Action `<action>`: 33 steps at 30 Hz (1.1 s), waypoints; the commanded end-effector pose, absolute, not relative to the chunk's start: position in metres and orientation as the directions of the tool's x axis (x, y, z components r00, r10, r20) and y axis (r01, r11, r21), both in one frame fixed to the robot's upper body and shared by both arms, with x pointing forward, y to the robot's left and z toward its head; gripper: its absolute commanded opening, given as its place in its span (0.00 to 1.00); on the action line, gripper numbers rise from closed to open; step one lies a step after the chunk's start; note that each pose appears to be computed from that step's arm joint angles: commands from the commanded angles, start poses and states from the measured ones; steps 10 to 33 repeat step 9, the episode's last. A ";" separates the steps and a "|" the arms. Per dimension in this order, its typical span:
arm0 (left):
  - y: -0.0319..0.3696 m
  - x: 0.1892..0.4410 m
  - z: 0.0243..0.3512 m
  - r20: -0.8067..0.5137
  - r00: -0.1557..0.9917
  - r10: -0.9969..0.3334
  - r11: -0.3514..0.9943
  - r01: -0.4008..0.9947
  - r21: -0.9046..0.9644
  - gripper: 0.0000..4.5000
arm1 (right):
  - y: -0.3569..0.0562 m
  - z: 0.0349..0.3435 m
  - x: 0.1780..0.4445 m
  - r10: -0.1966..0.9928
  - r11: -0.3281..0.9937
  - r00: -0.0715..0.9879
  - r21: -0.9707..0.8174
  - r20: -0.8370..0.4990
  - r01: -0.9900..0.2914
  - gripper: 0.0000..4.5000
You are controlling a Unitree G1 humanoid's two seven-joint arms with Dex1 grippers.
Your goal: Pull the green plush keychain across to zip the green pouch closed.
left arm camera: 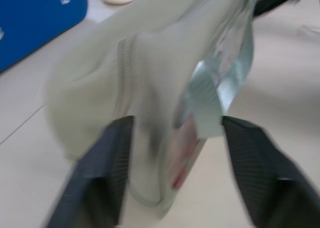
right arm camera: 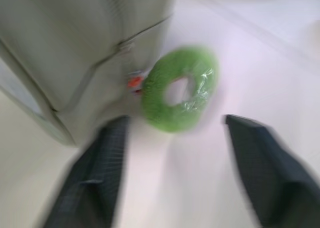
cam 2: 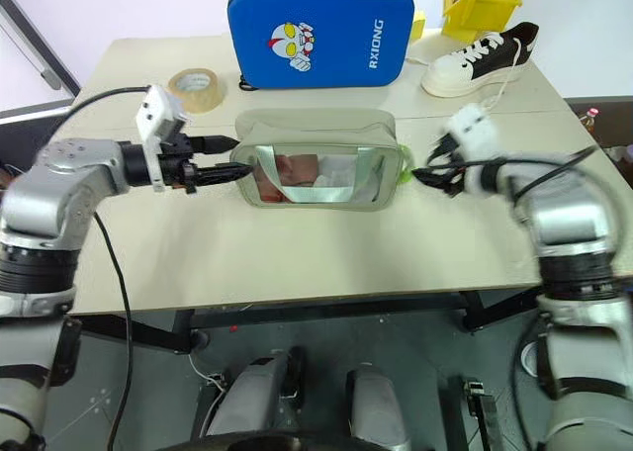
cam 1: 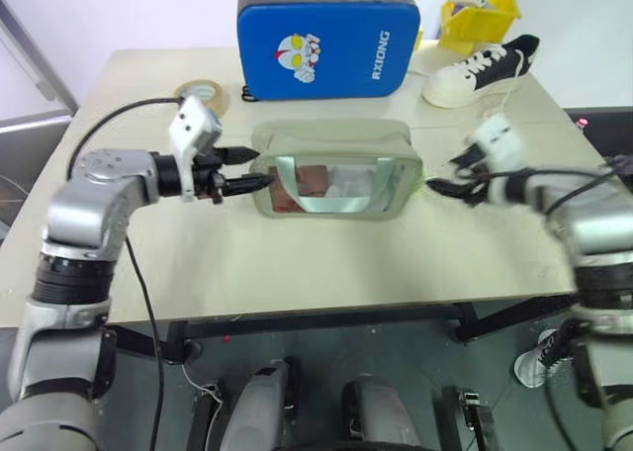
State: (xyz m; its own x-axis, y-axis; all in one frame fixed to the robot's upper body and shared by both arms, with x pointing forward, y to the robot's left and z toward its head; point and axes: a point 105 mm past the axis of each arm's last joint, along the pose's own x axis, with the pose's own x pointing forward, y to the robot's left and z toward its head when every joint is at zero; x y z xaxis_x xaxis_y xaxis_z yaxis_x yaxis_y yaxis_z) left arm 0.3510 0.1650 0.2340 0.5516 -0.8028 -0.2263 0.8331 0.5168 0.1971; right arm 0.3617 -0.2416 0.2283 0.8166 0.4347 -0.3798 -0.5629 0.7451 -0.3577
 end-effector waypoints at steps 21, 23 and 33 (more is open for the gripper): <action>0.212 0.343 0.278 -0.204 0.566 -0.799 0.528 0.822 0.216 0.98 | -0.193 0.280 0.306 0.758 0.532 0.580 -0.230 -0.300 -0.815 1.00; 0.212 0.343 0.278 -0.204 0.566 -0.799 0.528 0.822 0.216 0.98 | -0.193 0.280 0.306 0.758 0.532 0.580 -0.230 -0.300 -0.815 1.00; 0.212 0.343 0.278 -0.204 0.566 -0.799 0.528 0.822 0.216 0.98 | -0.193 0.280 0.306 0.758 0.532 0.580 -0.230 -0.300 -0.815 1.00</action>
